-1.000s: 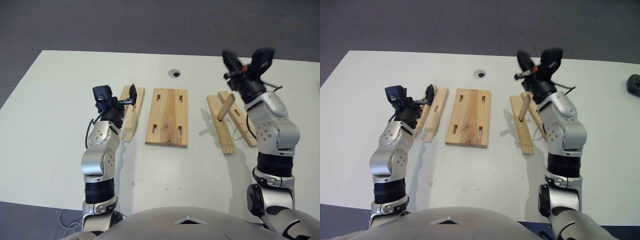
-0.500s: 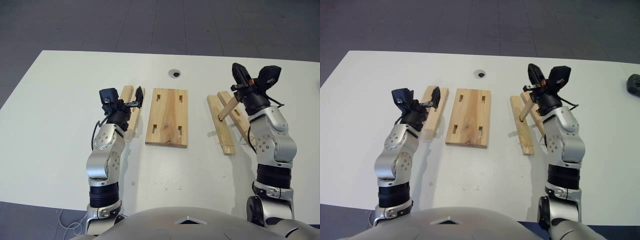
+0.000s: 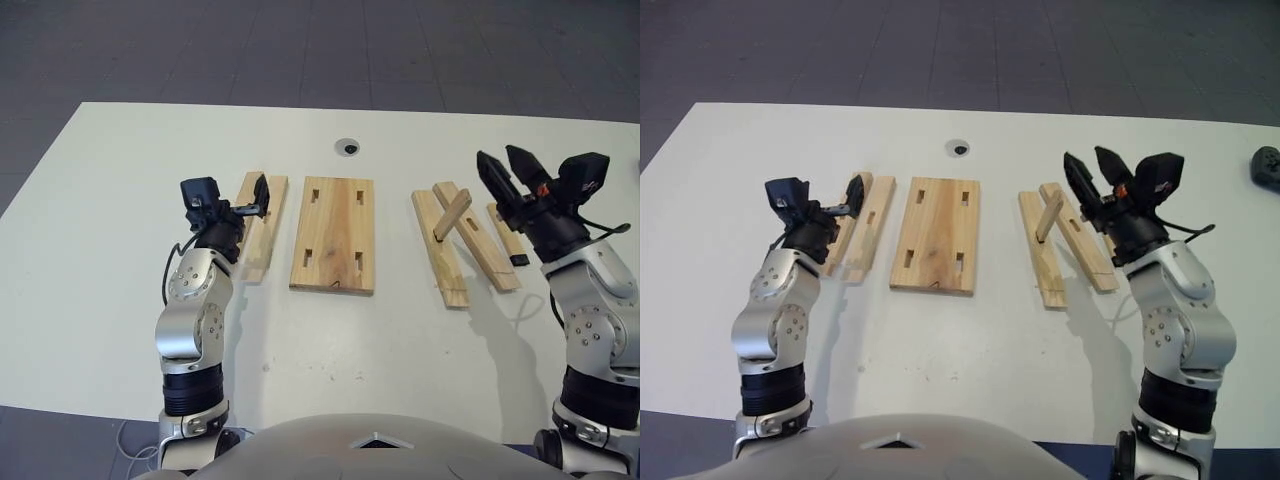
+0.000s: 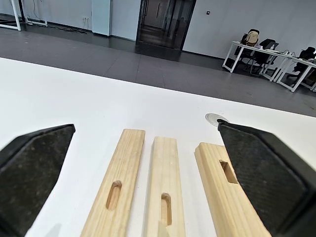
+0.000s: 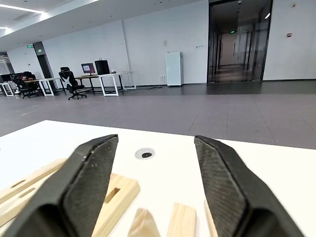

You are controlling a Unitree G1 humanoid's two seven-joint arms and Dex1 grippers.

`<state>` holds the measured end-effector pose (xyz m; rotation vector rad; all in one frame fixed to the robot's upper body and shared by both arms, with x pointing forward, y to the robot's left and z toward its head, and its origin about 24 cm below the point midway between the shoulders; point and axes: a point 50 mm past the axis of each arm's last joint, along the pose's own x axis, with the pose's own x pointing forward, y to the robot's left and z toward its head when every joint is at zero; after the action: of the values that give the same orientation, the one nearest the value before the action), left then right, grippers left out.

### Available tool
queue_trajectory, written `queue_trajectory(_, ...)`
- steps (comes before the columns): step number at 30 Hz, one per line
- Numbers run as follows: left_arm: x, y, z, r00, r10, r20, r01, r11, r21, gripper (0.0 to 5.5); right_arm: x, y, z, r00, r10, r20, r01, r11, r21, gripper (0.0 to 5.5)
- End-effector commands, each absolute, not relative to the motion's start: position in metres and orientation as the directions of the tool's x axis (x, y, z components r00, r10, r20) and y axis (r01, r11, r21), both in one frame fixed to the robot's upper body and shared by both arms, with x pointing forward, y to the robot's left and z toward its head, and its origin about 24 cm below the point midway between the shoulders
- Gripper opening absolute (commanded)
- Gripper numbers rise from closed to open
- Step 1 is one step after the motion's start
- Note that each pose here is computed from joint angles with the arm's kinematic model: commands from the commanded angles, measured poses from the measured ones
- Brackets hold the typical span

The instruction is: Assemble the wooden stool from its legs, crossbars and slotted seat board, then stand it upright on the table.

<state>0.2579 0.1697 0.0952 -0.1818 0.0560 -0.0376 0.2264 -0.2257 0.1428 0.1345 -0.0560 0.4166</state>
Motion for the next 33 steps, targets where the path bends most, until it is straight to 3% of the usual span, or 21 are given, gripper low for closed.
queue_trajectory(1, 0.260, 0.170, 0.093, 0.997, -0.049, -0.059, 0.037, 0.982, -0.187, 5.40, 0.207, -0.229, 0.108, 0.901, 0.407, -0.151, -0.399, 0.913, 0.084, 3.67)
queue_trajectory(10, 0.258, 0.170, 0.091, 0.997, -0.037, -0.064, 0.025, 0.983, -0.181, 5.40, 0.188, -0.222, 0.067, 0.785, 0.390, -0.481, -0.444, 0.896, 0.002, 5.23)
queue_trajectory(17, 0.258, 0.169, 0.089, 0.997, -0.023, -0.071, 0.010, 0.983, -0.182, 5.40, 0.186, -0.226, 0.050, 0.736, 0.267, -0.622, -0.286, 0.956, 0.071, 4.11)
queue_trajectory(29, 0.262, 0.173, 0.094, 0.998, -0.016, -0.054, 0.007, 0.988, -0.156, 5.40, 0.202, -0.223, 0.055, 0.759, 0.245, -0.603, -0.390, 0.913, -0.119, 2.23)
queue_trajectory(33, 0.269, 0.175, 0.105, 0.998, -0.057, -0.026, 0.053, 0.986, -0.159, 5.40, 0.217, -0.218, 0.064, 0.819, 0.266, -0.508, -0.388, 0.910, -0.150, 2.08)
